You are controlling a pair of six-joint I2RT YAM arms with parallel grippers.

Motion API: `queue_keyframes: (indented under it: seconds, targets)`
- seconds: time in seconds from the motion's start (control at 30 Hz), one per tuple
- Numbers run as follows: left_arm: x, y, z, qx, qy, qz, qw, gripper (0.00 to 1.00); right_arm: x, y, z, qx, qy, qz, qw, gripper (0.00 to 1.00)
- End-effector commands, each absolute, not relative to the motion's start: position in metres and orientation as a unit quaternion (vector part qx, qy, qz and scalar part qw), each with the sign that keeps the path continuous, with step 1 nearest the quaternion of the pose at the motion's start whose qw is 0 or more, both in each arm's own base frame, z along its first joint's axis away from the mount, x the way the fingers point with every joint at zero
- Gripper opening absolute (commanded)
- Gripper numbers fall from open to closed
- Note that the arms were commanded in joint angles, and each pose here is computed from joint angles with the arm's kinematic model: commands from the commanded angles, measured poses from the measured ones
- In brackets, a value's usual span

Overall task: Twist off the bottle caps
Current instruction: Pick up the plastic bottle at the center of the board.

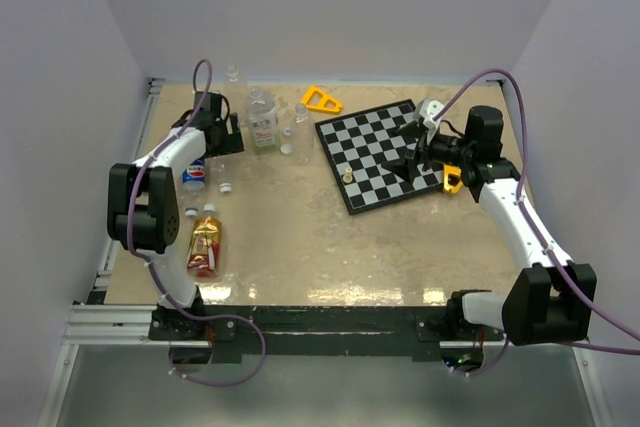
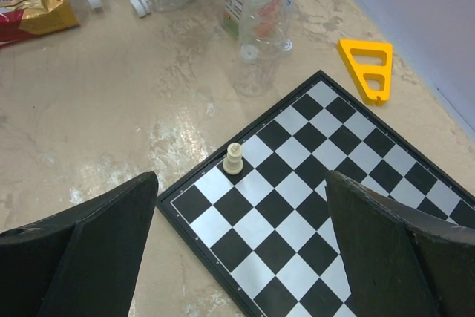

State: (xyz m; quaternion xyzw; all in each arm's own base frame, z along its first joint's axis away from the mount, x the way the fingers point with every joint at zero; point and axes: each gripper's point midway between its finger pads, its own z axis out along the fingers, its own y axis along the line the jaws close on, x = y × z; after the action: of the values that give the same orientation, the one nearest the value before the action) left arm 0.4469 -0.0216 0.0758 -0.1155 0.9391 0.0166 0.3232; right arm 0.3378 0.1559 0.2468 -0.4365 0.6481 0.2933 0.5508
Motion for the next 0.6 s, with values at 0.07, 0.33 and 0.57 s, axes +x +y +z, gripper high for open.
queue_keyframes:
  seconds: [0.07, 0.33, 0.57]
  targets:
    - [0.462, -0.014, 0.076, -0.124, 0.934, 0.036, 0.334, 0.88, 0.333, 0.161, 0.256, -0.458, 0.623, 0.311, 0.553, 0.98]
    - [0.465, -0.011, 0.055, -0.134, 0.938, 0.047, 0.317, 0.89, 0.325, 0.164, 0.257, -0.477, 0.609, 0.320, 0.547, 0.98]
    - [0.468, -0.014, 0.072, -0.126, 0.932, 0.036, 0.337, 0.90, 0.327, 0.163, 0.253, -0.474, 0.614, 0.316, 0.545, 0.98]
